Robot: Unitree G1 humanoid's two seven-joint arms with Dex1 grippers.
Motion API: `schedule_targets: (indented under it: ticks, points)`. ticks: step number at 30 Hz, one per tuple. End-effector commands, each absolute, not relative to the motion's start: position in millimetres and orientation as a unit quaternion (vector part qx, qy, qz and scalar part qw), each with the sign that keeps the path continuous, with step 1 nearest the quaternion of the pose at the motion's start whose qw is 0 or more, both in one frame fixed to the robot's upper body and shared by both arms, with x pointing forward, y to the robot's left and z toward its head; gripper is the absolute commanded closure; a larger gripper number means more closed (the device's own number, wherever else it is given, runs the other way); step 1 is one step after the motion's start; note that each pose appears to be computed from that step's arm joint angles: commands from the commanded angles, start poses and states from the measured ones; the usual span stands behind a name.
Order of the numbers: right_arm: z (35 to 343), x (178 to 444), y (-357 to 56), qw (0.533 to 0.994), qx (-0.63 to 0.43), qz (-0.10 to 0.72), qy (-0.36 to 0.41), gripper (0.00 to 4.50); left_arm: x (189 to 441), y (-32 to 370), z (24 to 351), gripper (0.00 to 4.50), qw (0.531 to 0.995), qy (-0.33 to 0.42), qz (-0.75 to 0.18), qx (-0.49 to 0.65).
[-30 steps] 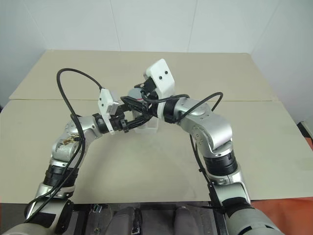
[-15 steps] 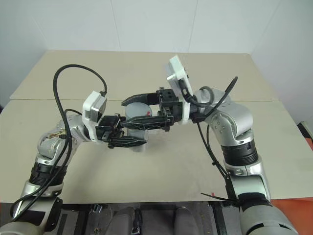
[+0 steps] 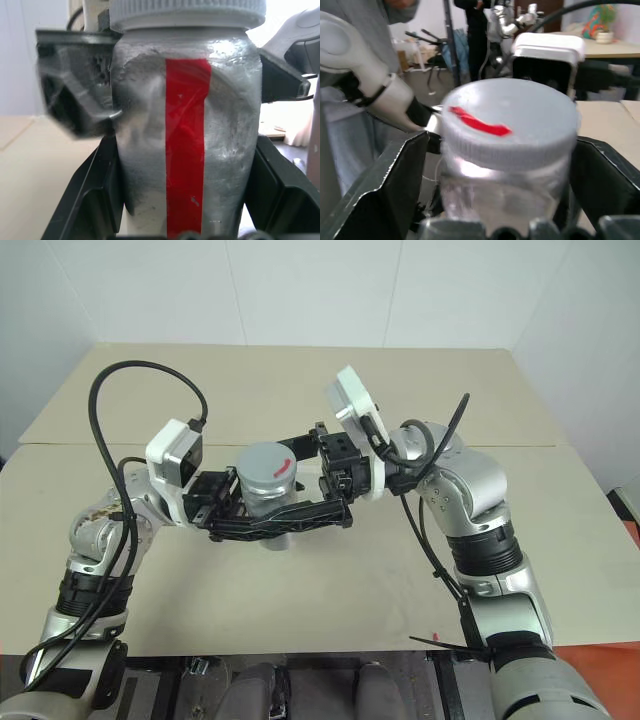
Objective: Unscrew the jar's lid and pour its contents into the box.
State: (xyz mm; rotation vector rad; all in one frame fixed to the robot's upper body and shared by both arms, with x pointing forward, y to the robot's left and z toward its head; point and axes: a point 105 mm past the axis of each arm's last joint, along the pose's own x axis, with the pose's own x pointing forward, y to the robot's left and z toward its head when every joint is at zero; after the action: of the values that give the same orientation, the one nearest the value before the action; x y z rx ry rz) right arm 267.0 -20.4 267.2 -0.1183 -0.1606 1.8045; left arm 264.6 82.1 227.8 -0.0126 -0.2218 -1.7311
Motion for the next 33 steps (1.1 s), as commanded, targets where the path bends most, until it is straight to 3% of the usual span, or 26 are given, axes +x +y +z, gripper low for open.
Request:
schedule_targets:
  ticks: [1,10,19,24,33]
  points:
    - [277.6,267.6,-21.9,0.636,-0.065,0.762,-0.102,0.03,263.8,84.4,232.9,1.75,0.652,-0.121,-0.749,0.015]
    - [270.7,281.4,-46.0,0.725,-0.063,0.678,-0.101,0.03,282.6,107.9,223.9,1.75,0.746,-0.125,-0.654,0.019]
    - [273.0,302.5,-60.6,0.843,-0.037,0.524,-0.119,0.03,332.4,117.7,210.1,1.75,0.894,-0.137,-0.426,0.009]
    - [268.9,314.1,-43.4,0.879,-0.039,0.463,-0.107,0.03,340.0,103.4,201.3,1.75,0.914,-0.148,-0.379,0.014]
    - [270.5,320.8,-21.4,0.879,-0.044,0.462,-0.106,0.03,337.4,85.6,195.6,1.75,0.912,-0.151,-0.382,0.015]
